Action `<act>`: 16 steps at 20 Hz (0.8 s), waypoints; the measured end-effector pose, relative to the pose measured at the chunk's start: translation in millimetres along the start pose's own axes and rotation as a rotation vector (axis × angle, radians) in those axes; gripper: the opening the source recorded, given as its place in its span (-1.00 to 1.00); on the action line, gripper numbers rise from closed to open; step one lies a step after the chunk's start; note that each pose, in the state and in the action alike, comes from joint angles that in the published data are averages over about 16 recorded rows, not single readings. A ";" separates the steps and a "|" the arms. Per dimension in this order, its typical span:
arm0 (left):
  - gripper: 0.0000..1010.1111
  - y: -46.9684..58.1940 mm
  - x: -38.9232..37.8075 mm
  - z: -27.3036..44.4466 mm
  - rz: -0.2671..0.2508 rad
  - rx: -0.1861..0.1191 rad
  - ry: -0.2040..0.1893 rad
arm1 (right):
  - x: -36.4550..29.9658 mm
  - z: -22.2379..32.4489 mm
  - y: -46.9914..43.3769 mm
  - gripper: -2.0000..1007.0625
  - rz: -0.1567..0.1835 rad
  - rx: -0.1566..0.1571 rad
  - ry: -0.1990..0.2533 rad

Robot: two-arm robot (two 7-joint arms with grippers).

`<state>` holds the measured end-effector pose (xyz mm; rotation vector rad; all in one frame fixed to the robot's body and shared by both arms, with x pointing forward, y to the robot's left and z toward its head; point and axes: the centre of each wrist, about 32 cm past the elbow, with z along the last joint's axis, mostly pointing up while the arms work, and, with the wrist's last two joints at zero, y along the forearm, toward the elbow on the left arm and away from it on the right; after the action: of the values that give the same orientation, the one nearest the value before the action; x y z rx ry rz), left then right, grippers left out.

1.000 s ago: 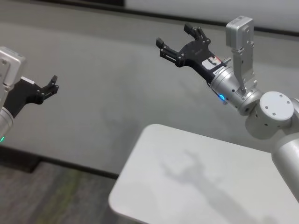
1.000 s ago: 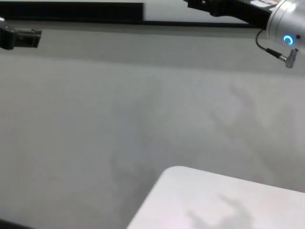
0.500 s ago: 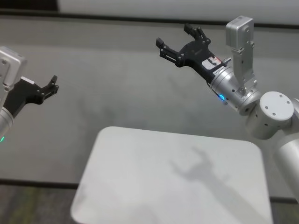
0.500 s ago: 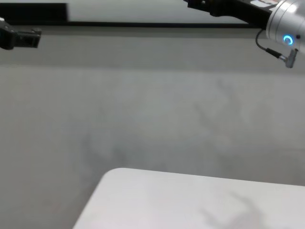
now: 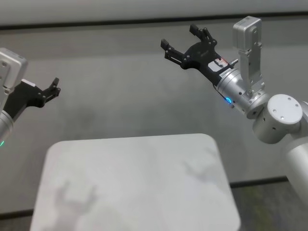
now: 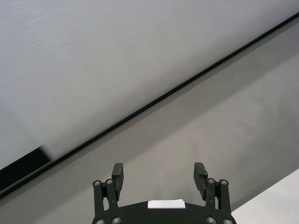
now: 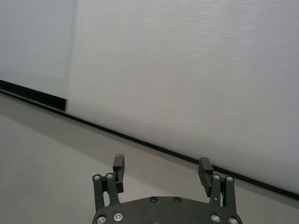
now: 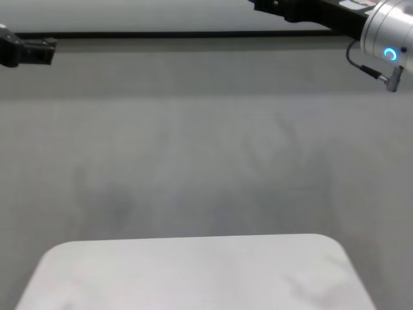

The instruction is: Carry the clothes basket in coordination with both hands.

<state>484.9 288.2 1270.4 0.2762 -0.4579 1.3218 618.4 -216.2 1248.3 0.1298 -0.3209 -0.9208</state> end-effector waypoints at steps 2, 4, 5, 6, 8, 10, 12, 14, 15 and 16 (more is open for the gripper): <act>0.98 0.0 0.0 0.0 0.000 0.000 0.000 | 0.0 0.0 0.0 0.99 0.000 0.000 0.000; 0.98 0.0 0.0 0.0 0.000 0.000 0.000 | 0.0 0.0 0.0 0.99 0.000 0.000 0.000; 0.98 0.0 0.0 0.0 0.000 0.000 0.000 | 0.0 0.0 0.0 0.99 0.000 0.000 0.000; 0.98 0.0 0.0 0.0 0.000 0.000 0.000 | 0.0 0.0 0.0 0.99 0.000 0.000 0.000; 0.98 0.0 0.0 0.0 0.000 0.000 0.000 | 0.0 0.0 0.0 0.99 0.000 0.000 0.000; 0.98 0.0 0.0 0.0 0.000 0.000 0.000 | 0.0 0.0 0.0 0.99 0.000 0.000 0.000; 0.98 0.0 0.0 0.0 0.000 0.000 0.000 | 0.0 0.0 0.0 0.99 0.000 0.000 0.000; 0.98 0.0 0.0 0.0 0.000 0.000 0.000 | 0.0 0.0 0.0 0.99 0.000 0.000 0.000; 0.98 0.0 0.0 0.0 0.000 0.000 0.000 | 0.0 0.0 0.0 0.99 0.000 0.000 0.000; 0.98 0.0 0.0 0.0 0.000 0.000 0.000 | 0.0 0.0 0.0 0.99 0.000 0.000 0.000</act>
<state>484.9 288.1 1270.3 0.2763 -0.4579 1.3217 618.4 -216.1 1248.3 0.1299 -0.3209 -0.9208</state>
